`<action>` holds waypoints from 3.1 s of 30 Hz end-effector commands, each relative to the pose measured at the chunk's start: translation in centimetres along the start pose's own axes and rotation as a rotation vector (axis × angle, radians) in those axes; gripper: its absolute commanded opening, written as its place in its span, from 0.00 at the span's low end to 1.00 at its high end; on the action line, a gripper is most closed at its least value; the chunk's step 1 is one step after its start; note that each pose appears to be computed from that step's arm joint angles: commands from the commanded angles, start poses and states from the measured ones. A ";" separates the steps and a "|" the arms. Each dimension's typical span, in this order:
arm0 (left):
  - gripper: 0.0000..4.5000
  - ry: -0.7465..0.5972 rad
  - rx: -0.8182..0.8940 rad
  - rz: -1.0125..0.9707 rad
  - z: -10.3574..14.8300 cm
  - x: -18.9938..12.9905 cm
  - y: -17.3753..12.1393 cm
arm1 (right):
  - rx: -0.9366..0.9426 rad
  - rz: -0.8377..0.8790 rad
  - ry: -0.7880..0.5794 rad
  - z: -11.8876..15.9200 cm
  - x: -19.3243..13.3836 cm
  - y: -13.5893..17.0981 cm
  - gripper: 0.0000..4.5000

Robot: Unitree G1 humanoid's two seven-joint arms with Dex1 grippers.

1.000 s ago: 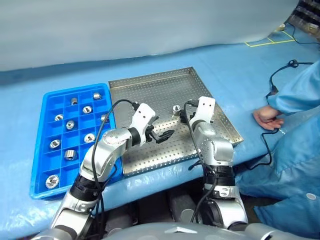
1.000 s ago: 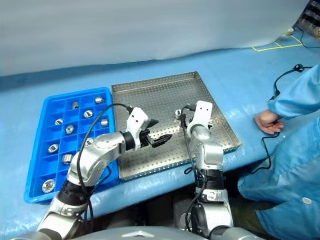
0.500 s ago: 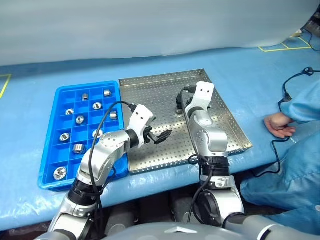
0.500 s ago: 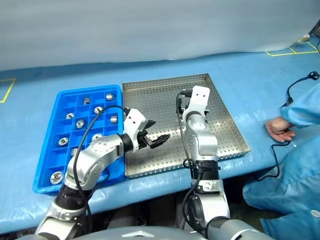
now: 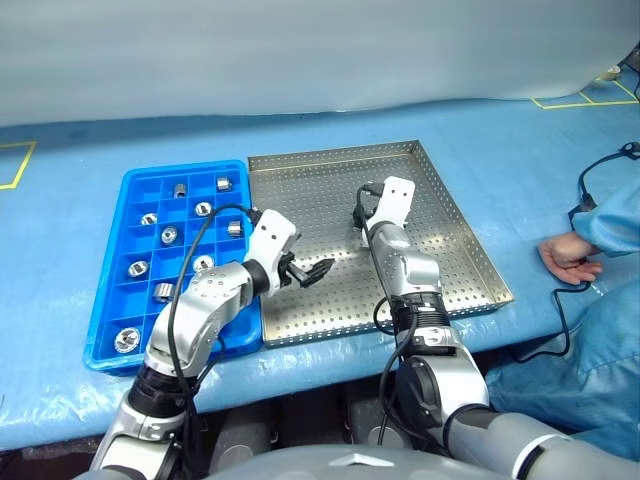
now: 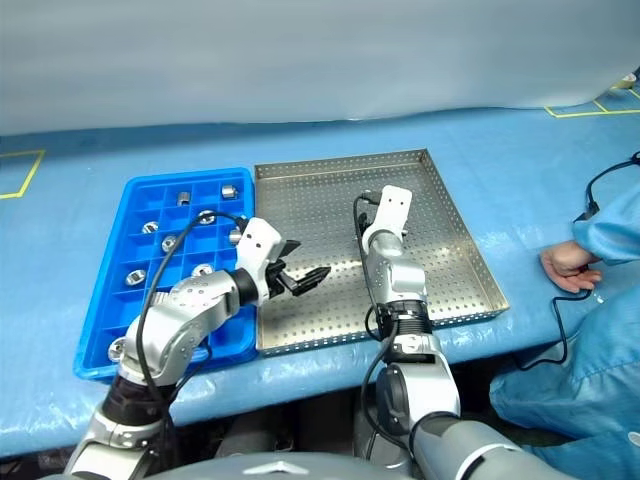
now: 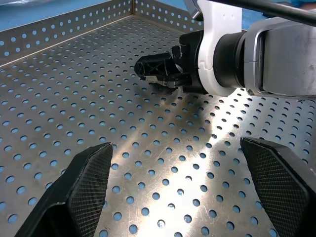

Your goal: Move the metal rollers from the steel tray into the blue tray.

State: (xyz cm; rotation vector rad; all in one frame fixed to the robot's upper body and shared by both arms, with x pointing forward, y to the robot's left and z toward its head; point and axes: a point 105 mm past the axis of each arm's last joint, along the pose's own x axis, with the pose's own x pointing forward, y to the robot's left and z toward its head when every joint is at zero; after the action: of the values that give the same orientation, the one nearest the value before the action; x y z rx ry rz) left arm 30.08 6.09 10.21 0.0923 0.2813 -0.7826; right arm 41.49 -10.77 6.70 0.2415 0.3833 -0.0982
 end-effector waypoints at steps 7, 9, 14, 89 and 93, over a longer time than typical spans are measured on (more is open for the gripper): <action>1.00 -0.055 0.009 0.070 1.2 -1.7 0.9 | 0.040 0.123 0.027 0.1 -2.3 2.2 0.38; 1.00 -0.072 0.013 0.115 1.6 -2.6 1.5 | 0.040 0.219 0.006 1.1 -3.3 3.5 0.38; 1.00 -0.074 0.019 0.244 1.7 -5.4 3.2 | -0.003 0.457 -0.055 3.6 -6.0 7.9 0.38; 1.00 -0.083 0.013 0.065 0.9 -5.4 1.7 | -0.530 0.246 0.015 -0.6 -10.4 -1.8 0.89; 1.00 -0.087 0.011 0.040 1.1 -5.0 1.3 | -0.482 0.208 0.043 -1.1 -10.4 -2.5 0.89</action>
State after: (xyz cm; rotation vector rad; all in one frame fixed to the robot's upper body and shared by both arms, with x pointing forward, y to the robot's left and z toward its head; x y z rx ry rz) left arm 27.83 10.69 11.80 0.0740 0.2323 -0.7178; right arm 31.22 -12.16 8.38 -0.2084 0.4371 0.2243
